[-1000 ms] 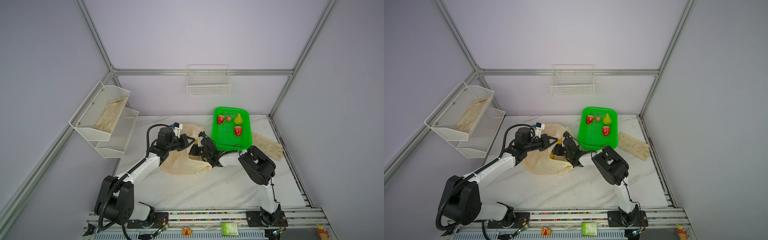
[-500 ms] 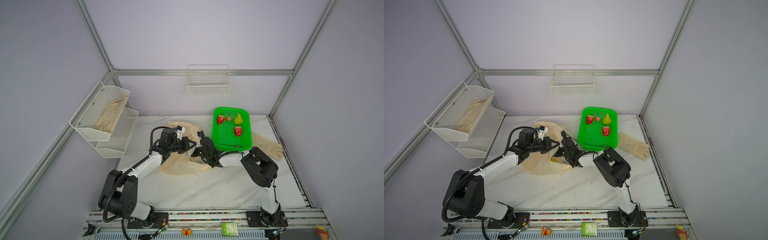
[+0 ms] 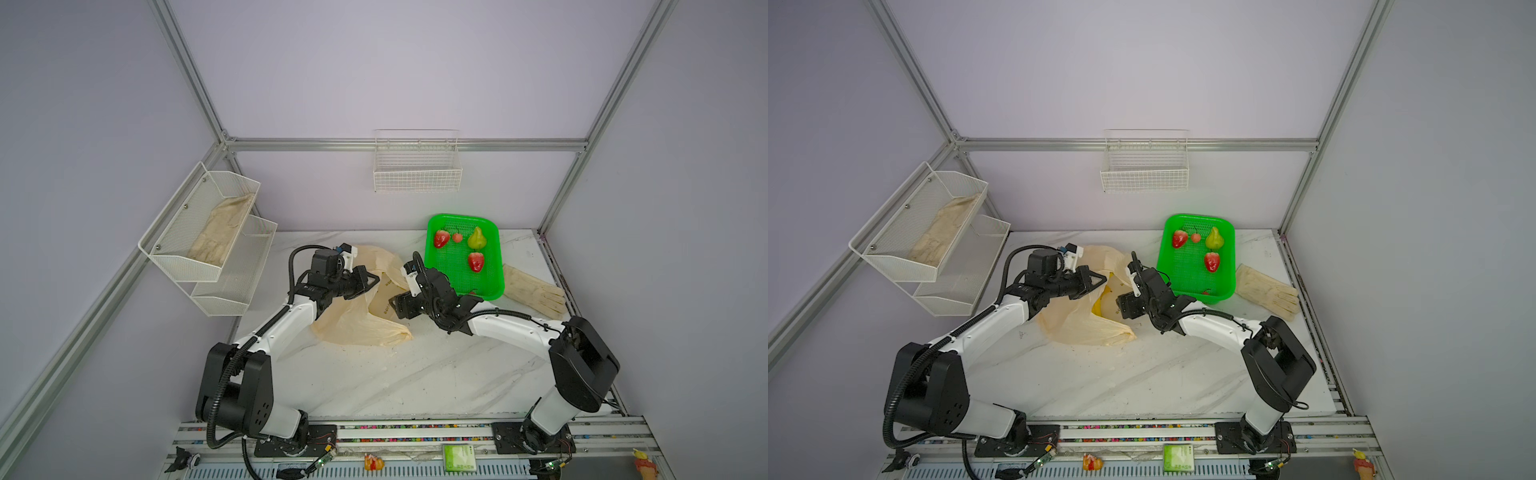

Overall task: Place the fake fruits into the plastic bag and tie a complex knot
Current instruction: 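Open the right gripper and withdraw it from the bag toward the basket, then grasp the red apple in the green basket with the right gripper, then carry the apple with the right gripper into the bag's opening, then push the apple into the bag and release it with the right gripper, then withdraw the right gripper from the bag back to the green basket, then grasp the red strawberry in the basket with the right gripper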

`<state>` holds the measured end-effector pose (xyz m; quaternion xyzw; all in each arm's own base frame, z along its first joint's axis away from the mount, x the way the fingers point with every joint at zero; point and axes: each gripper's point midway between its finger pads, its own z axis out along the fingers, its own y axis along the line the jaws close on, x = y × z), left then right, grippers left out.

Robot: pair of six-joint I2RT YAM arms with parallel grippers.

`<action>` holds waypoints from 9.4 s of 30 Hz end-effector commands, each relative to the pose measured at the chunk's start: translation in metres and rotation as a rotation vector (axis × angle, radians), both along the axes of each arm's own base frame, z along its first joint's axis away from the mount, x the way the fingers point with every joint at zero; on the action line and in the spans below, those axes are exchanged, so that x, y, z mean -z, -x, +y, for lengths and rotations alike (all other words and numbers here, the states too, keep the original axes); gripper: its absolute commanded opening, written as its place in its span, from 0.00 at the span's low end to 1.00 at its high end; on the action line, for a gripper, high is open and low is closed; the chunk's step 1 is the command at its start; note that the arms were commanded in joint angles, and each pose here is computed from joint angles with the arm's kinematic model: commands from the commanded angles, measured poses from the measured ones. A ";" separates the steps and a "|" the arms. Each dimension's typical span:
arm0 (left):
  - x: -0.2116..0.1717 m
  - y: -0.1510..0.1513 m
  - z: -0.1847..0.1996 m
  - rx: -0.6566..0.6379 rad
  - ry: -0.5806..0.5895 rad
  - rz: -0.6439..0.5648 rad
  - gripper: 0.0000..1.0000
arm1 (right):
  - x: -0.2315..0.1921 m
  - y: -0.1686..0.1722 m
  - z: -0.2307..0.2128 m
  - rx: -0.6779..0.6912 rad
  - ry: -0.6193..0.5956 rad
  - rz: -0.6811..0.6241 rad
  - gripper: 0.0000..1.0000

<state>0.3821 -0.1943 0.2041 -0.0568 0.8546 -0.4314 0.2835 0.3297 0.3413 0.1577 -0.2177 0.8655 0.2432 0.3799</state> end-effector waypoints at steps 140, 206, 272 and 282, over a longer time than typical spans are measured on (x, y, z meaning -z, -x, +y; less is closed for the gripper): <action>-0.055 -0.003 -0.011 0.050 0.156 -0.095 0.00 | 0.043 -0.098 0.076 0.354 -0.453 -0.208 0.52; -0.043 -0.005 -0.004 0.009 0.116 -0.086 0.00 | 0.042 -0.007 0.052 -0.066 0.010 -0.090 0.62; -0.039 -0.008 -0.001 0.012 0.138 -0.081 0.00 | 0.091 -0.115 -0.252 0.592 0.476 0.505 0.71; -0.039 -0.008 -0.001 0.014 0.145 -0.074 0.00 | 0.113 -0.094 -0.251 0.593 0.480 0.610 0.67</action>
